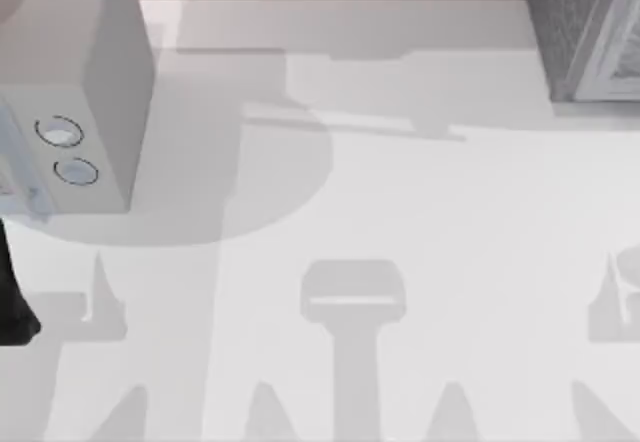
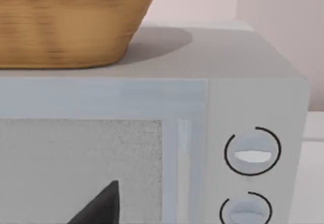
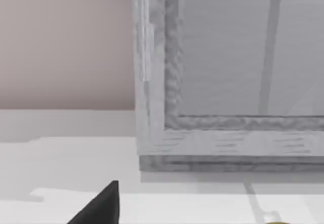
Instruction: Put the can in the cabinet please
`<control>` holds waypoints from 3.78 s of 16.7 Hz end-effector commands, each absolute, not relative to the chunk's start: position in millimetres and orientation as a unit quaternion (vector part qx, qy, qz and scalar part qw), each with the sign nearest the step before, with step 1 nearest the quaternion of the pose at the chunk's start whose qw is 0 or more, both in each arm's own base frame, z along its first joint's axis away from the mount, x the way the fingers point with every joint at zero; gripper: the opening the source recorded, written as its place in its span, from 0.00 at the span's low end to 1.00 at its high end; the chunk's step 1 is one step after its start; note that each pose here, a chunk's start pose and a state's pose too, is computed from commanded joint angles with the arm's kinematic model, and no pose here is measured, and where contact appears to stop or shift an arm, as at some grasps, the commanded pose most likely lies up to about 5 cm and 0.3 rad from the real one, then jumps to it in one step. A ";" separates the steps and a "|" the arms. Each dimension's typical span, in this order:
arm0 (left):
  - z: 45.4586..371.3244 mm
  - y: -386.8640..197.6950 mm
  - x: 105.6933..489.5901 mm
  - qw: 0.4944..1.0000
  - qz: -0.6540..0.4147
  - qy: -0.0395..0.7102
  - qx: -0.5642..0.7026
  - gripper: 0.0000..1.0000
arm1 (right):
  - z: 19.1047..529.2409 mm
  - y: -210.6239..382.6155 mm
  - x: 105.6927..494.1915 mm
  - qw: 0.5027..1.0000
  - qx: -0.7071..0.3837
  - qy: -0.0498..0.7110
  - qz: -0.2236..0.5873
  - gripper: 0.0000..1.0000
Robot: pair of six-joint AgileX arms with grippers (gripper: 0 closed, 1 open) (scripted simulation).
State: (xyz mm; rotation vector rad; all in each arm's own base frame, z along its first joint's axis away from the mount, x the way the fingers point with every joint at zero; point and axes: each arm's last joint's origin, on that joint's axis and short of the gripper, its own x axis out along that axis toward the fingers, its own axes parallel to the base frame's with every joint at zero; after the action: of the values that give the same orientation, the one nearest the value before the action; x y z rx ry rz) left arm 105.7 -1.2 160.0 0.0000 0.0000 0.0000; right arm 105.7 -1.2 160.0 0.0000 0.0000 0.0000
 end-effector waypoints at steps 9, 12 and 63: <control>160.0 -1.2 105.7 1.000 0.000 0.000 0.000 1.00 | 191.6 -7.3 110.5 0.997 -0.018 -0.070 -0.029 1.00; 160.0 -1.2 105.7 1.000 0.000 0.000 0.000 1.00 | 194.7 -9.1 122.0 0.997 -0.027 -0.070 -0.024 1.00; 160.0 -1.2 105.7 1.000 0.000 0.000 0.000 1.00 | 46.3 -46.7 235.7 0.989 0.001 0.147 -0.005 0.92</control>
State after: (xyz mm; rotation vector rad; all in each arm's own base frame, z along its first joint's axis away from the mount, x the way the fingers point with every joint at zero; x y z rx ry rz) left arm 105.7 -1.2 160.0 0.0000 0.0000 0.0000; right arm 235.7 -46.7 46.3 0.0025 0.2944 -0.0105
